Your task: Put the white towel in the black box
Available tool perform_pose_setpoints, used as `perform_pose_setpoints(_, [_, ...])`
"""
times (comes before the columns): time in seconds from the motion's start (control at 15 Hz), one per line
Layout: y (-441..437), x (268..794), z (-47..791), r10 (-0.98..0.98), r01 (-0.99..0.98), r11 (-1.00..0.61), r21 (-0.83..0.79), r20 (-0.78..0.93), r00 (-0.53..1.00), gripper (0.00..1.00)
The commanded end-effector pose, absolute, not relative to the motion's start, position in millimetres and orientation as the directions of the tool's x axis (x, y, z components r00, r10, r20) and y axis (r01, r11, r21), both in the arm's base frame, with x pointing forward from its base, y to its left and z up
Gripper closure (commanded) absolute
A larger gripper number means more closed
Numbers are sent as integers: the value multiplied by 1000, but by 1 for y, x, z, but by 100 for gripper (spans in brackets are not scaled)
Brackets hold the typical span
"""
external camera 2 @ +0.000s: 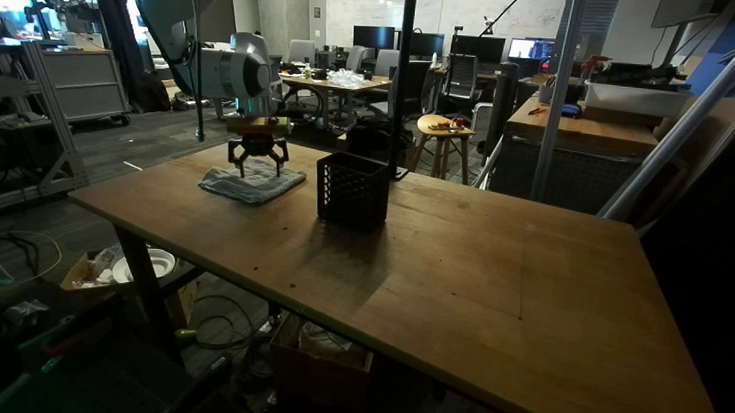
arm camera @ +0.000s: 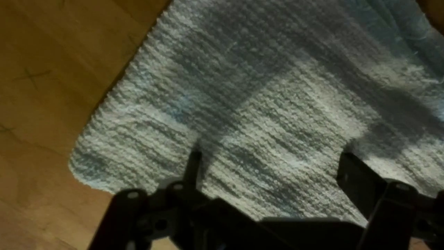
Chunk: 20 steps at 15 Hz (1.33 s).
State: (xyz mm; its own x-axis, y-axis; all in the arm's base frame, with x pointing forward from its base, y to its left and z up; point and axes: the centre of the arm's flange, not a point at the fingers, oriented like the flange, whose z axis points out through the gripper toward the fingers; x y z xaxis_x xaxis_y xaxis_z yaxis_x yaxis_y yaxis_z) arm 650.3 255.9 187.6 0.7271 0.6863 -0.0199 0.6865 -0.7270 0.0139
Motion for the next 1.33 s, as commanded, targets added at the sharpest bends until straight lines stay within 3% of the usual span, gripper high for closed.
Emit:
perform_pose_setpoints(0.0, [265,665,167,672,671,-741,13,5,741,0])
perform_pose_setpoints(0.2, [267,657,162,651,651,-759,0,-6,759,0])
perform_pose_setpoints(0.27, [268,652,163,649,649,-761,-5,-6,761,25])
perform_pose_setpoints(0.4, [272,647,167,635,635,-773,-10,-6,773,32])
perform_pose_setpoints(0.93, [262,639,206,589,589,-808,7,9,808,95])
perform_pose_setpoints(1.07, [246,640,226,586,585,-810,31,5,810,100])
perform_pose_setpoints(1.27, [213,646,261,553,551,-831,74,12,833,96])
